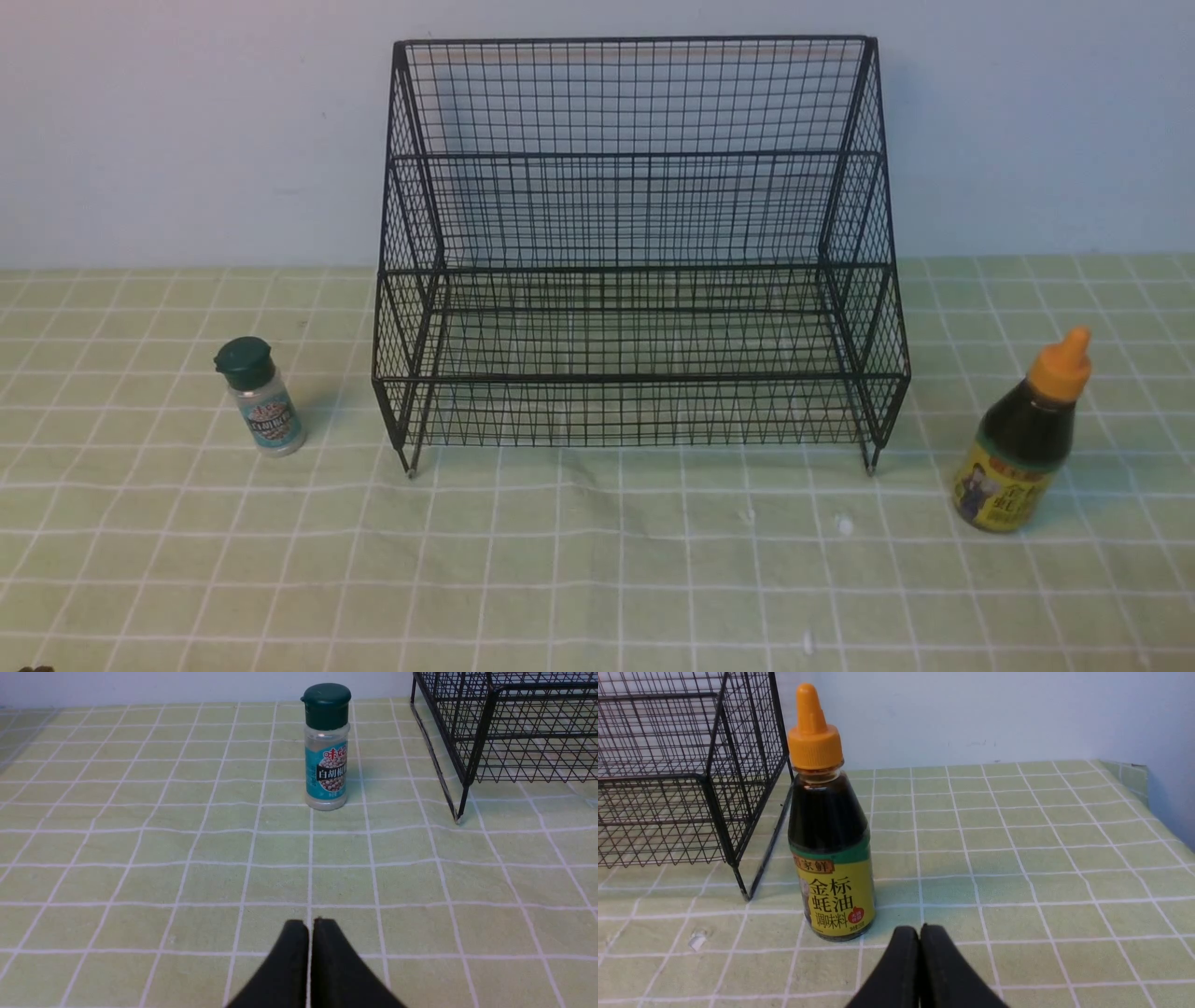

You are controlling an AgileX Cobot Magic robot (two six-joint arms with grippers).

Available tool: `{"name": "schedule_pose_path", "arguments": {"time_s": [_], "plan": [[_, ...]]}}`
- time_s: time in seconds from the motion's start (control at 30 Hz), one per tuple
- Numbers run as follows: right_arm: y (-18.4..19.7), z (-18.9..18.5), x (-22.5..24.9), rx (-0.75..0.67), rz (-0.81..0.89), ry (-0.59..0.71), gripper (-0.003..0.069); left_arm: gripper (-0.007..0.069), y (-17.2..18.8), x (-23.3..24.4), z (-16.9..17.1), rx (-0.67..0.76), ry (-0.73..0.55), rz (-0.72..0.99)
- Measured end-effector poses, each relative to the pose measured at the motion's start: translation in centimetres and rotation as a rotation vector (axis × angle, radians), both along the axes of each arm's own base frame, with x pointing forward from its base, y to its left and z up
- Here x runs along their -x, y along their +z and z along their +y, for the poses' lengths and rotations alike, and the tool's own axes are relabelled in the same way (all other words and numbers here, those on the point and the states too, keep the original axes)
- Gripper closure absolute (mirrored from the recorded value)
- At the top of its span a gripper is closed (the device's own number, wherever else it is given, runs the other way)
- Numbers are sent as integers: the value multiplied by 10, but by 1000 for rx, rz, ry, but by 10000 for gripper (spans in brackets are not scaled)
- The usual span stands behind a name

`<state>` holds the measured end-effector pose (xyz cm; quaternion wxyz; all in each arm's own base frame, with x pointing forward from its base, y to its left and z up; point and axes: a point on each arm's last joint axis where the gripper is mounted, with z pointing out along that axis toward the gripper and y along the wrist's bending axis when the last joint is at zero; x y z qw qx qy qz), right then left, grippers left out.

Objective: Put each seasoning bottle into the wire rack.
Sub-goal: Use the right arm to grab the condiment bottle closest to it

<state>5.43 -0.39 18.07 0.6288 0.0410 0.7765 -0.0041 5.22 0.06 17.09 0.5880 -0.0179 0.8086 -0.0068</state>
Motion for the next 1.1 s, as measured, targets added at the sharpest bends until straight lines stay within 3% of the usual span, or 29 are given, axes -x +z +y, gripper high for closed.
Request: {"name": "schedule_pose_path", "arguments": {"time_s": [0.1,0.37,0.47,0.77,0.87,0.97,1.1], "plan": [[2,1,-1,-82,-30,-2,673,631,0,0,0,0,0,0],[25,1,-2,-639,-313,-28,673,631,0,0,0,0,0,0],[26,0,-2,-716,-338,-36,673,631,0,0,0,0,0,0],[37,0,0,-773,-378,-29,673,631,0,0,0,0,0,0],[84,7,8,-631,-355,45,673,631,0,0,0,0,0,0],[130,12,5,-482,-214,83,673,631,0,0,0,0,0,0],[166,16,-27,-314,128,112,673,631,0,0,0,0,0,0]]}}
